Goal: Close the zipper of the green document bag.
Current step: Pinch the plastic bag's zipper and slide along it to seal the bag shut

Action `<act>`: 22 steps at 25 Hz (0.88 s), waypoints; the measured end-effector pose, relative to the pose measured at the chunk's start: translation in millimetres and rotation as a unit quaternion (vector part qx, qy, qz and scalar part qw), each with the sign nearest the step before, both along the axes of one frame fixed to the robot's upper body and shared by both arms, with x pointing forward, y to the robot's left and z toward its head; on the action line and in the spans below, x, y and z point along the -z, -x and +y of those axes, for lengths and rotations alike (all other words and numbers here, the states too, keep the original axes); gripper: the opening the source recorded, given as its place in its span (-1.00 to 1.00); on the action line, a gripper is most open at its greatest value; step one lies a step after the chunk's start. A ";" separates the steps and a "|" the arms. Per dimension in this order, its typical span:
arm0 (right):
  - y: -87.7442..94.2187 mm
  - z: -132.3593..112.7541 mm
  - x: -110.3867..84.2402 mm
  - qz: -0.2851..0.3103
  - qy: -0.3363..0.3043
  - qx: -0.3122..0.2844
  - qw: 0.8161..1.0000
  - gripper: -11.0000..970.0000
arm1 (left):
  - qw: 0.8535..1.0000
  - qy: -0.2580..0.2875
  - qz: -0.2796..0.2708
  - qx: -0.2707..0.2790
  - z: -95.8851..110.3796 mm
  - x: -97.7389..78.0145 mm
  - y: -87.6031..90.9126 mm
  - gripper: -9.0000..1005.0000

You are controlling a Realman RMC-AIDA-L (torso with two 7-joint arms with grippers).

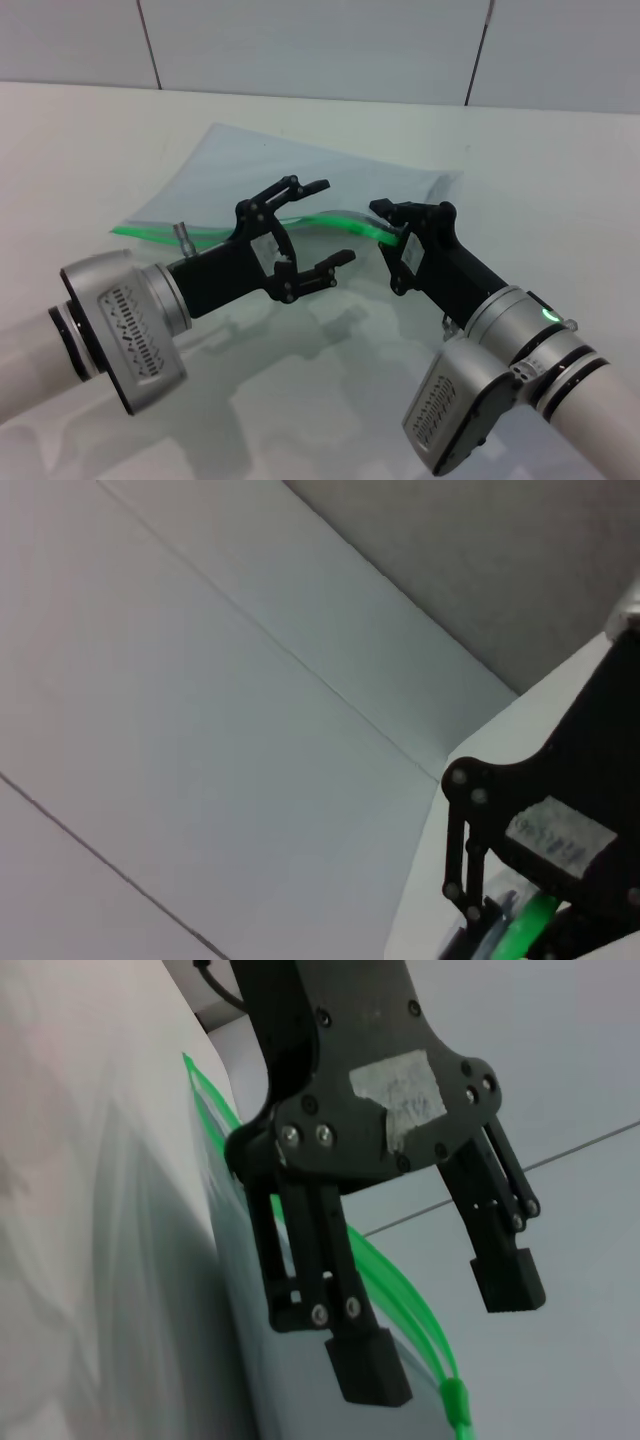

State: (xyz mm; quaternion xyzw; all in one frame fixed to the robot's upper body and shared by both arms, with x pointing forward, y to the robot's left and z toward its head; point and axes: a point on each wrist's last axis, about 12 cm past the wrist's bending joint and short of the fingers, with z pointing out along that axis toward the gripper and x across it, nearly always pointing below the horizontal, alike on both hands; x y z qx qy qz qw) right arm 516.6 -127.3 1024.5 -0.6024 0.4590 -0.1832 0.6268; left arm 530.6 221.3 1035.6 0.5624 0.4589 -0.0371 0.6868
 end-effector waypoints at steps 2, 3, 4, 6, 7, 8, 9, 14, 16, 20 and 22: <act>0.9 1.2 -0.2 -0.003 0.002 -0.005 1.000 -0.88 | 1.000 -0.007 -0.014 -0.001 -0.3 -0.6 -0.3 0.60; 1.5 1.8 -0.3 -0.005 0.003 -0.009 1.000 -0.88 | 1.000 -0.010 -0.021 0.000 -0.6 -0.9 -0.5 0.60; 2.0 2.4 -0.3 -0.007 0.005 -0.012 1.000 -0.88 | 1.000 -0.014 -0.027 0.000 -0.9 -1.0 -0.5 0.60; 2.8 3.6 -0.7 -0.009 0.005 -0.016 1.000 -0.88 | 0.999 -0.017 -0.033 0.001 -1.2 -1.1 -0.6 0.60; 3.2 4.4 -1.1 -0.009 0.005 -0.018 1.000 -0.88 | 0.999 -0.019 -0.036 0.001 -1.4 -1.3 -0.7 0.60; 3.6 5.5 -1.5 -0.009 0.004 -0.020 1.000 -0.88 | 0.999 -0.021 -0.039 0.001 -1.6 -1.6 -1.0 0.60; 4.1 6.5 -1.8 -0.010 0.004 -0.022 1.000 -0.88 | 0.999 -0.022 -0.041 0.002 -1.7 -1.8 -1.2 0.60; 4.2 8.4 -2.4 -0.009 0.004 -0.027 1.000 -0.88 | 0.999 -0.025 -0.047 0.003 -2.4 -2.6 -2.0 0.60; 4.3 8.7 -2.6 -0.009 0.004 -0.027 1.000 -0.88 | 0.998 -0.030 -0.054 0.003 -2.4 -2.6 -2.1 0.60; 4.1 8.8 -2.7 -0.010 0.004 -0.027 1.000 -0.88 | 0.997 -0.041 -0.068 0.006 -2.7 -2.5 -1.8 0.32; 4.0 9.0 -2.7 -0.010 0.005 -0.028 1.000 -0.88 | 0.996 -0.048 -0.073 0.009 -3.0 -1.8 -1.3 0.14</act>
